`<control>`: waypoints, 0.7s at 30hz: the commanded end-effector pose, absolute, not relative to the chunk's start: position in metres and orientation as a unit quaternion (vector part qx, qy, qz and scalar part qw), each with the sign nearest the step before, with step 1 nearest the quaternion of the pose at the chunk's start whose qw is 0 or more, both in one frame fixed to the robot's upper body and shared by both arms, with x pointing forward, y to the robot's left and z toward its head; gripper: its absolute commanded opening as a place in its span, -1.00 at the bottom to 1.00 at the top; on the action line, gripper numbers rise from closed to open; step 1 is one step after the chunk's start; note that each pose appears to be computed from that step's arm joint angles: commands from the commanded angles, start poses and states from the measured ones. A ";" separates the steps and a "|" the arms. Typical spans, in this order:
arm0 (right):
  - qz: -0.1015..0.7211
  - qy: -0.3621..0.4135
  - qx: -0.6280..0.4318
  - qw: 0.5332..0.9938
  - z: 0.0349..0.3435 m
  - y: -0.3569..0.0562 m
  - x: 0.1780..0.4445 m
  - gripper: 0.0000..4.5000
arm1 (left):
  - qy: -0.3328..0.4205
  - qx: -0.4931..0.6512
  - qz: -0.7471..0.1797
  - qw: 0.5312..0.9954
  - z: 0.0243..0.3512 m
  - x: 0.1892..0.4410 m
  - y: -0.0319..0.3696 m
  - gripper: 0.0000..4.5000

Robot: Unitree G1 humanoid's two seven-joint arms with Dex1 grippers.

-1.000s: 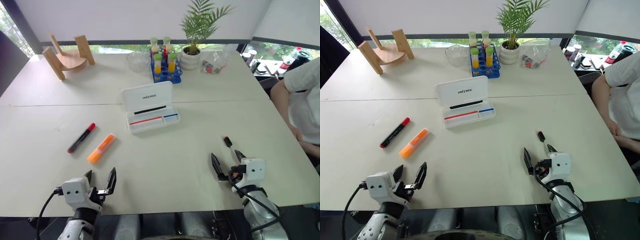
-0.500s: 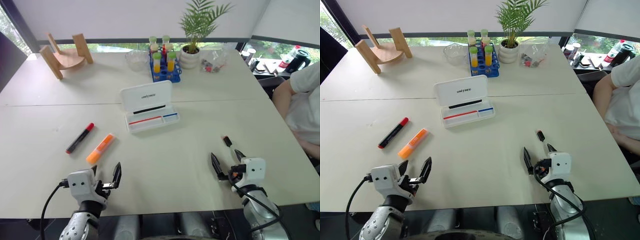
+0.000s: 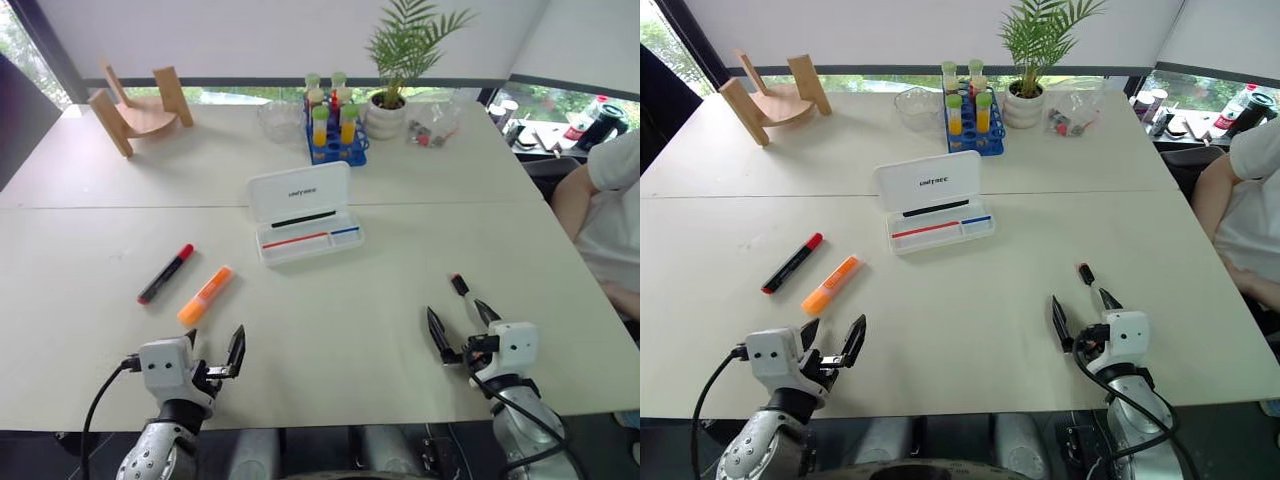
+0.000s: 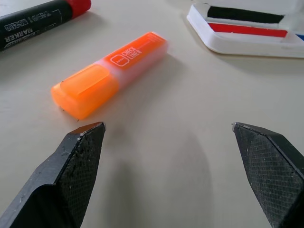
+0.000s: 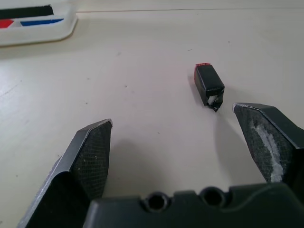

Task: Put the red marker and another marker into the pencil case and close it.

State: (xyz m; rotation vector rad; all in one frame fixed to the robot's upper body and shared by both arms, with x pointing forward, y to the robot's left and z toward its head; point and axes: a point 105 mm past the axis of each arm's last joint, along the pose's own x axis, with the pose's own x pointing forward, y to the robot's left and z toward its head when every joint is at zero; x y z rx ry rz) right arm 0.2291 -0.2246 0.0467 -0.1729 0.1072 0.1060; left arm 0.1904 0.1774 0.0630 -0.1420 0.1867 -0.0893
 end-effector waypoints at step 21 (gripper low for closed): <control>0.467 0.117 -0.196 0.854 0.219 -0.175 0.242 1.00 | 0.078 0.153 -0.599 0.782 0.154 0.331 0.153 0.96</control>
